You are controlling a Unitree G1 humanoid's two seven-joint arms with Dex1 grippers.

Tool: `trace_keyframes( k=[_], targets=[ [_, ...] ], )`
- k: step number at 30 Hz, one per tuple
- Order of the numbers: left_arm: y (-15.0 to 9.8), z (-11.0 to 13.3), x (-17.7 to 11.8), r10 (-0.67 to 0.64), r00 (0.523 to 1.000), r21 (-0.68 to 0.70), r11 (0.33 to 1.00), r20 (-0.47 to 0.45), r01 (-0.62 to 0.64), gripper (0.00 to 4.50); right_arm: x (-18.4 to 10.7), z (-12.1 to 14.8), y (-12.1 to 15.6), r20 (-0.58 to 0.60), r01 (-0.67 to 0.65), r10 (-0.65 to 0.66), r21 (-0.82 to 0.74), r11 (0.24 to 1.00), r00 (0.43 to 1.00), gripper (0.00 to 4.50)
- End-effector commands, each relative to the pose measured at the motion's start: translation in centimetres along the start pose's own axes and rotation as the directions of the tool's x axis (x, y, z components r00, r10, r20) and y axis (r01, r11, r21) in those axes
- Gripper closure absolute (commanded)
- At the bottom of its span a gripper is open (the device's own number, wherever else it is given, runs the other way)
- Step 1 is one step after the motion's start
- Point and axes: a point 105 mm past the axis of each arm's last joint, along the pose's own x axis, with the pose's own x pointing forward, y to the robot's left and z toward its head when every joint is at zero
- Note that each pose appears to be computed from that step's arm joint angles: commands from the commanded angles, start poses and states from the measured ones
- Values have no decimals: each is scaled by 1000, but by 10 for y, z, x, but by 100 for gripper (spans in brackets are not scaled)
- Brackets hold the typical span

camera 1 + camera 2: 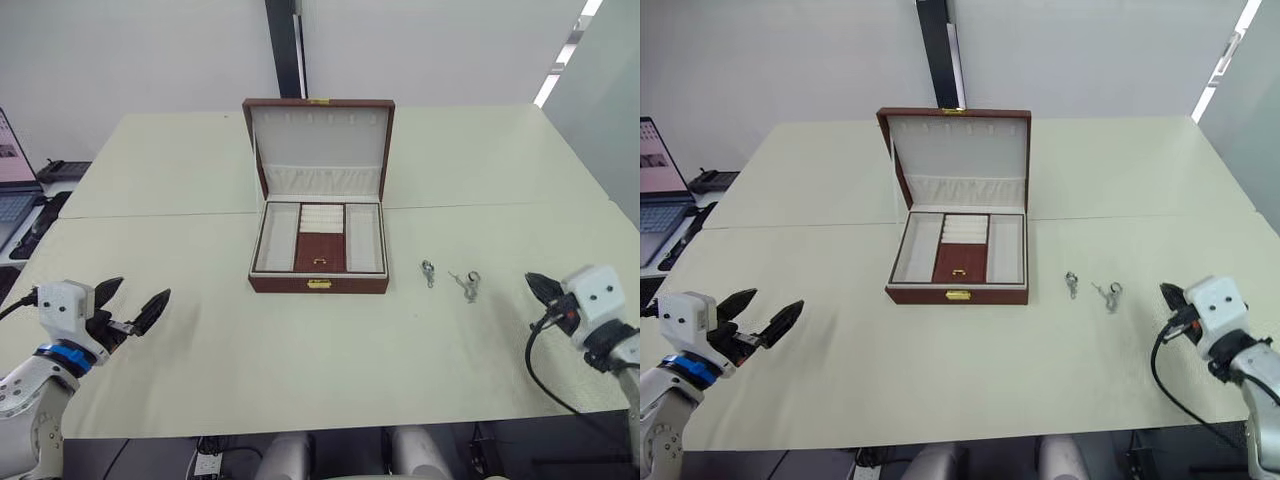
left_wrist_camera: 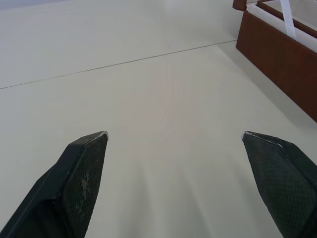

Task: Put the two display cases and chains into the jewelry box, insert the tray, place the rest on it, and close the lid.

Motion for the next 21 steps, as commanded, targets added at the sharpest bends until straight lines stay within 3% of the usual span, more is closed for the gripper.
trace_keyframes(
  k=[1, 12, 15, 16, 21],
  targets=[
    [-2, 5, -8, 31, 999, 1, 1000, 19, -31, 0, -12, 2, -16, 24, 103, -103, 35, 994, 994, 407],
    [-12, -4, -12, 17, 1000, -46, 999, -21, -18, 0, -15, -3, -16, 4, 96, -97, 75, 993, 995, 133],
    [-13, -4, -12, 13, 1000, -52, 999, -26, -14, 0, -15, -2, -15, 4, 94, -94, 78, 993, 996, 20],
    [-13, -5, -12, 11, 1000, -53, 998, -27, -13, 0, -15, -2, -15, 4, 93, -93, 78, 993, 996, 2],
    [-17, -6, -12, -16, 999, -70, 997, -41, 13, 0, -14, -1, -13, 14, 88, -90, 82, 993, 996, 2]
  ],
)
